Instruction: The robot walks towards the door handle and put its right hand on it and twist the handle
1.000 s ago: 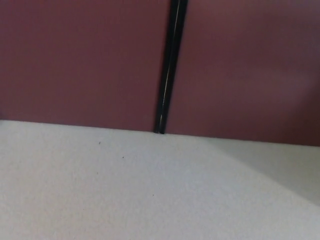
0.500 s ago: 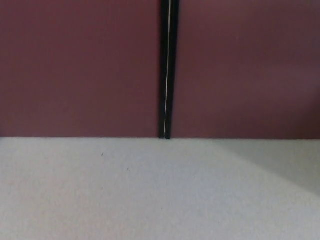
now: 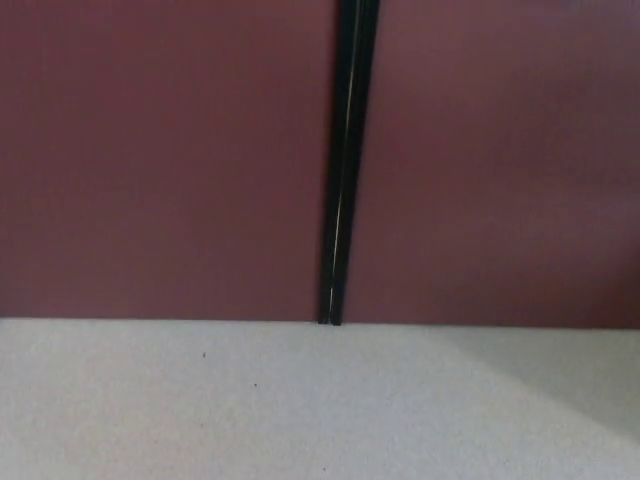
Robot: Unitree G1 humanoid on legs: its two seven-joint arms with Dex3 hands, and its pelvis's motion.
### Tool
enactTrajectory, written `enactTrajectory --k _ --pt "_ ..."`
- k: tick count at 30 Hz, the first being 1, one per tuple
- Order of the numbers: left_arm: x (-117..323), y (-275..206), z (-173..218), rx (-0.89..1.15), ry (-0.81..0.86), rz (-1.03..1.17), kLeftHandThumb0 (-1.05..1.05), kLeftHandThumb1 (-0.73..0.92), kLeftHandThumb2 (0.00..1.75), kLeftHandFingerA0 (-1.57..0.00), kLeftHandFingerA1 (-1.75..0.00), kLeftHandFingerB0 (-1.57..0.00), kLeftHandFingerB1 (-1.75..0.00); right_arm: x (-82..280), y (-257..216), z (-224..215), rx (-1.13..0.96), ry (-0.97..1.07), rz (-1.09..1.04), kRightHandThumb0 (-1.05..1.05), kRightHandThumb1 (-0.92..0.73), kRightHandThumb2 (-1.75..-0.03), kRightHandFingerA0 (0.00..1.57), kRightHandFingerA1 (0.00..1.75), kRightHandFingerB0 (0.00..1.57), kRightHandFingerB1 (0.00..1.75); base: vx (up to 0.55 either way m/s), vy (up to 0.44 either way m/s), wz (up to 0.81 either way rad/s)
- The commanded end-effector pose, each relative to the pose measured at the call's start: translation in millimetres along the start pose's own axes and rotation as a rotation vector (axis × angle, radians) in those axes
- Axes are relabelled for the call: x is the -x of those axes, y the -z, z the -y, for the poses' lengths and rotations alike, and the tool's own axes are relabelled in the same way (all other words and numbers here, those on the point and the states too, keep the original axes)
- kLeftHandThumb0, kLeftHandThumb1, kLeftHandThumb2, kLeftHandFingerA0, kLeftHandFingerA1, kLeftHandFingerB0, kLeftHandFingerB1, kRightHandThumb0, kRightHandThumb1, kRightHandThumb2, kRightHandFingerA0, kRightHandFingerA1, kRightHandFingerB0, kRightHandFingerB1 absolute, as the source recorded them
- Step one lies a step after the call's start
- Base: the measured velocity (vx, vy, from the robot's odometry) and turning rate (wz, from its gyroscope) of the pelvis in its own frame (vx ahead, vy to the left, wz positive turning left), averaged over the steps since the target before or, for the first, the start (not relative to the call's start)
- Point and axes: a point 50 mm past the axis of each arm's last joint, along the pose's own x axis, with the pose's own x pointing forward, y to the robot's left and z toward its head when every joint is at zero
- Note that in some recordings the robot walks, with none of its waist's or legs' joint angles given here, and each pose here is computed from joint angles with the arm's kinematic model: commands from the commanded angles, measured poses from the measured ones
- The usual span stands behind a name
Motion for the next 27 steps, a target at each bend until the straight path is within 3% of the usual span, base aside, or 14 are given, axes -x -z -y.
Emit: enactTrajectory --k 1,8,12,27 --pt "1.7 5.6 0.7 -0.024 0.001 -0.008 -0.09 0.66 0.59 -0.61 -0.48 -0.40 -0.38 -0.8 1.7 0.1 0.014 -0.019 -0.032 -0.26 -0.63 -0.59 0.70 0.46 0.63 0.43 0.06 -0.096 0.15" --pt "0.0 1.4 1.6 -0.023 0.002 -0.004 -0.09 0.66 0.59 -0.62 -0.48 -0.40 -0.38 -2.3 -5.6 -2.2 0.018 -0.030 -0.020 -0.28 -0.62 -0.59 0.66 0.44 0.61 0.42 0.04 -0.169 0.07" --pt "4.2 13.6 -0.1 -0.037 0.000 -0.030 -0.09 0.66 0.59 -0.62 -0.48 -0.41 -0.38 0.5 4.7 -2.4 0.041 -0.037 -0.035 -0.26 -0.62 -0.58 0.65 0.44 0.60 0.42 0.01 -0.458 0.06" --pt "6.2 14.7 -4.3 -0.051 0.003 -0.029 -0.11 0.65 0.58 -0.62 -0.48 -0.43 -0.39 3.6 10.0 -8.1 0.029 -0.068 -0.053 -0.24 -0.63 -0.59 0.67 0.45 0.61 0.42 0.05 -0.080 0.00"
